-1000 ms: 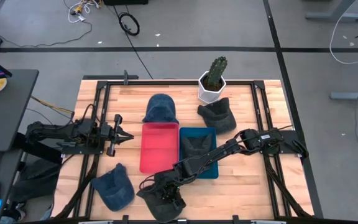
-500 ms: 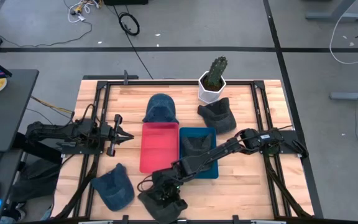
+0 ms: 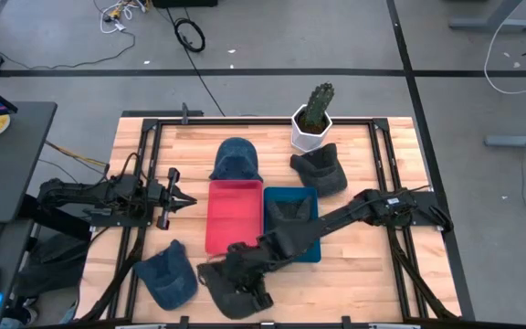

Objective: Pick & Place hat
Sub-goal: Put the bottom gray cap into the blue bin

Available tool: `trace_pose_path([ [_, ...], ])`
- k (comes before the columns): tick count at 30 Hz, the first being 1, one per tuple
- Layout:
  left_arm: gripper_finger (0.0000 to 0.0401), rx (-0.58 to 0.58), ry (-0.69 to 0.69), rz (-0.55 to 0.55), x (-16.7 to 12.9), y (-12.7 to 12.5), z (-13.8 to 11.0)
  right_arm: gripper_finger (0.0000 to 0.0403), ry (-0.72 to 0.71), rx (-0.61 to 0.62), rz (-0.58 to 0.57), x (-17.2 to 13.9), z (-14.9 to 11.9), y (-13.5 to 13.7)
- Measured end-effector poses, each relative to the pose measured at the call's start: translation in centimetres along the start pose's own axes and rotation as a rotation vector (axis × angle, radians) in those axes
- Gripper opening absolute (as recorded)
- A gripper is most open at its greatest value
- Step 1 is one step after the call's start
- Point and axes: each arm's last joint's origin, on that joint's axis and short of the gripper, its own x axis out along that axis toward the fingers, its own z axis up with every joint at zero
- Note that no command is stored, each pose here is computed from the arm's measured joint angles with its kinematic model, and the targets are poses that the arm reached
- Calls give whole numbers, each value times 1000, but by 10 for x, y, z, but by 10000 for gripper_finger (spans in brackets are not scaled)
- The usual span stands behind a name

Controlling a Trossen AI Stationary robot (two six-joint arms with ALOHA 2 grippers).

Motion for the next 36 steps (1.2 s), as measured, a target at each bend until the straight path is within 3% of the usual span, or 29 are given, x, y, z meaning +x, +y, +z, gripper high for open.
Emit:
trace_pose_path([
  [8, 30, 0, 2, -1, 0, 0, 0, 8, 61, -82, -295, -68, -7, 52],
  [16, 30, 0, 4, -1, 0, 0, 0, 9, 99, -136, -465, -90, -20, 89],
  [25, 30, 0, 4, 0, 0, 0, 0, 8, 247, -17, -761, -95, -46, 79],
  [31, 30, 0, 3, -1, 0, 0, 0, 6, 293, 24, -794, -97, -69, 59],
  [36, 30, 0, 3, -1, 0, 0, 0, 5, 177, 127, -727, -115, -97, 34],
])
